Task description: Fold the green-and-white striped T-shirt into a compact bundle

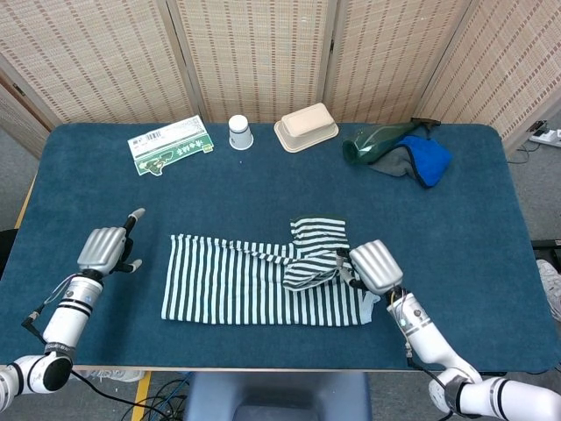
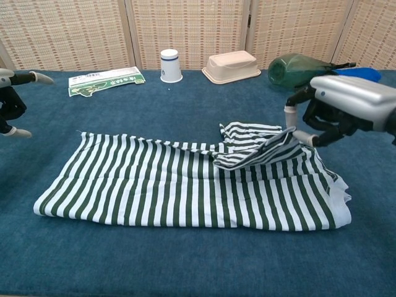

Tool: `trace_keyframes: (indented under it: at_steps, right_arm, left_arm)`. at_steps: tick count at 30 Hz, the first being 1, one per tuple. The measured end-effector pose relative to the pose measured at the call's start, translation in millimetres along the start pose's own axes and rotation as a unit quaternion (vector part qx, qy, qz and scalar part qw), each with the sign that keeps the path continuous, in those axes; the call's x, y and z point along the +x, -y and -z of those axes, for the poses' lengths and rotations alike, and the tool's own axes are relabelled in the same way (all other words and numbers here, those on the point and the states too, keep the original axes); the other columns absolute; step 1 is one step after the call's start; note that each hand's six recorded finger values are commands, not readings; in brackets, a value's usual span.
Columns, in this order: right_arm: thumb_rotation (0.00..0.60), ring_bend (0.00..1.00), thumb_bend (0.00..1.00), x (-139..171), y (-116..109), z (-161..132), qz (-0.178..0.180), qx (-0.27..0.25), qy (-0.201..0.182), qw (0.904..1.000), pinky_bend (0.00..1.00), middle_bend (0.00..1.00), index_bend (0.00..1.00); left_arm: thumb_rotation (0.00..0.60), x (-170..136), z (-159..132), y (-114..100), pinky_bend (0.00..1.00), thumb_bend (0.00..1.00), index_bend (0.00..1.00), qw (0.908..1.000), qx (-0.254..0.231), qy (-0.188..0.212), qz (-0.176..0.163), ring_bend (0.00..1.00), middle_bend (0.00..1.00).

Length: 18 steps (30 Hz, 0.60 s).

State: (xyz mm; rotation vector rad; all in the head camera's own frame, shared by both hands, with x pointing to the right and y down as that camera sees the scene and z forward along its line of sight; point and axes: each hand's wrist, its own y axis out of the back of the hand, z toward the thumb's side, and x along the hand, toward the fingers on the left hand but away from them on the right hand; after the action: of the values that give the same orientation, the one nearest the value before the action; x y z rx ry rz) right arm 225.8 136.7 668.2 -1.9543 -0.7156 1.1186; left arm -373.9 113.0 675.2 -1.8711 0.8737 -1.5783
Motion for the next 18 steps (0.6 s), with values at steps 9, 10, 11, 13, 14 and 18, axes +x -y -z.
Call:
trace_keyframes:
  at_steps: [9, 10, 11, 13, 14, 18]
  right_arm:
    - [0.600, 1.00, 0.46, -37, -25, 21, 0.035, -0.005, 0.051, 0.9981, 1.00, 0.93, 0.58]
    - [0.600, 1.00, 0.46, -42, -25, 22, 0.035, -0.002, 0.055, 0.9979, 1.00, 0.93, 0.58]
    - [0.600, 1.00, 0.46, -45, -25, 24, 0.035, -0.001, 0.057, 0.9977, 1.00, 0.93, 0.58]
    - [0.600, 1.00, 0.46, -53, -26, 25, 0.036, 0.005, 0.061, 0.9975, 1.00, 0.93, 0.58]
    - [0.600, 1.00, 0.46, -57, -26, 26, 0.036, 0.006, 0.063, 0.9973, 1.00, 0.93, 0.58]
    - [0.600, 1.00, 0.46, -70, -23, 30, 0.034, 0.012, 0.073, 0.9967, 1.00, 0.93, 0.58]
  left_arm:
    - [0.600, -8, 0, 0, 0.97, 0.26, 0.00, 1.0000, 0.005, 0.004, 0.001, 0.78, 0.85]
    - [0.600, -8, 0, 1, 0.97, 0.26, 0.00, 1.0000, 0.005, 0.004, 0.002, 0.78, 0.85]
    - [0.600, -9, 0, 1, 0.97, 0.26, 0.00, 1.0000, 0.006, 0.005, 0.003, 0.78, 0.85]
    - [0.600, -11, 0, 2, 0.97, 0.26, 0.00, 1.0000, 0.007, 0.005, 0.004, 0.78, 0.85]
    - [0.600, -12, 1, 2, 0.97, 0.26, 0.00, 0.9999, 0.007, 0.005, 0.005, 0.78, 0.85]
    - [0.600, -13, 3, 4, 0.97, 0.26, 0.00, 0.9999, 0.008, 0.003, 0.007, 0.78, 0.85]
